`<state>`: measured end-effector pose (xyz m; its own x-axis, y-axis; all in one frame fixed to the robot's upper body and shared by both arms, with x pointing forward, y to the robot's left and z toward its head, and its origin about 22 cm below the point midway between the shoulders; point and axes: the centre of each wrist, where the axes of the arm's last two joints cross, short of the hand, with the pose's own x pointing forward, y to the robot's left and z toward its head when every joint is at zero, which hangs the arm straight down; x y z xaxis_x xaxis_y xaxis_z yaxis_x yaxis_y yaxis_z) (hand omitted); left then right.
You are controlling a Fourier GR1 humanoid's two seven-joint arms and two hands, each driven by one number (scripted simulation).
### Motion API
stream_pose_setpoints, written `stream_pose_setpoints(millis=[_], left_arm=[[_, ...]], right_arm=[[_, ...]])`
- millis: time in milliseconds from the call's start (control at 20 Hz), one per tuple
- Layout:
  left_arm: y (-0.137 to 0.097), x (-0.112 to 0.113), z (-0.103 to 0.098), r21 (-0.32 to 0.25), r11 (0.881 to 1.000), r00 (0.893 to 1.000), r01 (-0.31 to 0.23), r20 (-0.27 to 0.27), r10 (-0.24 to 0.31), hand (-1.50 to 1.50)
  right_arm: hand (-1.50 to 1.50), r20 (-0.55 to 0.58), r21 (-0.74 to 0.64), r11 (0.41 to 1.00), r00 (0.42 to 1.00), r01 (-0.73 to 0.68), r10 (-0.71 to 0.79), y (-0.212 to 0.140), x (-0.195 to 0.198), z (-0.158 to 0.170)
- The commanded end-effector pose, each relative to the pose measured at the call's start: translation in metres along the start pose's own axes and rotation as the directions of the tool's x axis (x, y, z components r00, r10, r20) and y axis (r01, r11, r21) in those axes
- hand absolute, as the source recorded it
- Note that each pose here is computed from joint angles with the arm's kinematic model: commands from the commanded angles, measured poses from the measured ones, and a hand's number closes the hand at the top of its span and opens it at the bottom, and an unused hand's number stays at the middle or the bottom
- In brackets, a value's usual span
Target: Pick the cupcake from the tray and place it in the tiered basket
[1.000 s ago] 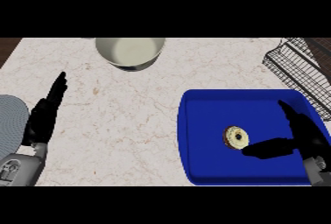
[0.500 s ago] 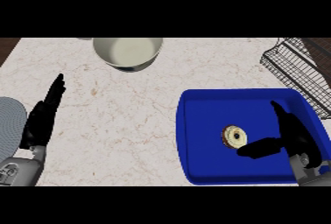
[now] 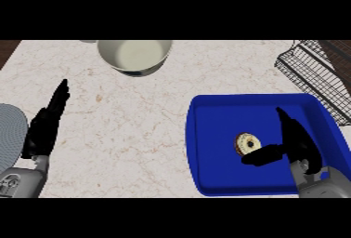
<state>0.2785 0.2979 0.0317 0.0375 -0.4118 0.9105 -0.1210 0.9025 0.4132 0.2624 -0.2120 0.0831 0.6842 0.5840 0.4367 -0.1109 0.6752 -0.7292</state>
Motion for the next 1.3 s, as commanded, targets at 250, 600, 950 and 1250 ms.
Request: stream_pose_setpoints(millis=[250, 600, 950, 1250], left_arm=[[0.011, 0.0, 0.001, -0.002, 1.0, 1.0, -0.002, 0.007, 0.002, 0.0], [0.016, -0.004, 0.009, -0.005, 1.0, 1.0, -0.013, 0.007, 0.013, 0.0], [-0.002, 0.002, 0.004, -0.005, 1.0, 1.0, -0.012, 0.004, 0.012, 0.0], [-0.006, -0.008, 0.009, -0.002, 1.0, 1.0, -0.006, 0.009, 0.006, 0.0]], right_arm=[[-1.5, -0.239, 0.028, 1.0, 0.971, 0.008, -0.001, 0.02, 0.016, -0.003], [-1.5, -0.264, 0.049, 0.999, 0.964, 0.003, 0.01, 0.022, 0.01, -0.003], [-1.5, -0.268, 0.079, 0.997, 0.963, 0.019, 0.003, 0.022, 0.005, -0.025], [1.5, -0.268, 0.171, 0.985, 0.963, 0.035, 0.012, 0.06, 0.015, -0.023]])
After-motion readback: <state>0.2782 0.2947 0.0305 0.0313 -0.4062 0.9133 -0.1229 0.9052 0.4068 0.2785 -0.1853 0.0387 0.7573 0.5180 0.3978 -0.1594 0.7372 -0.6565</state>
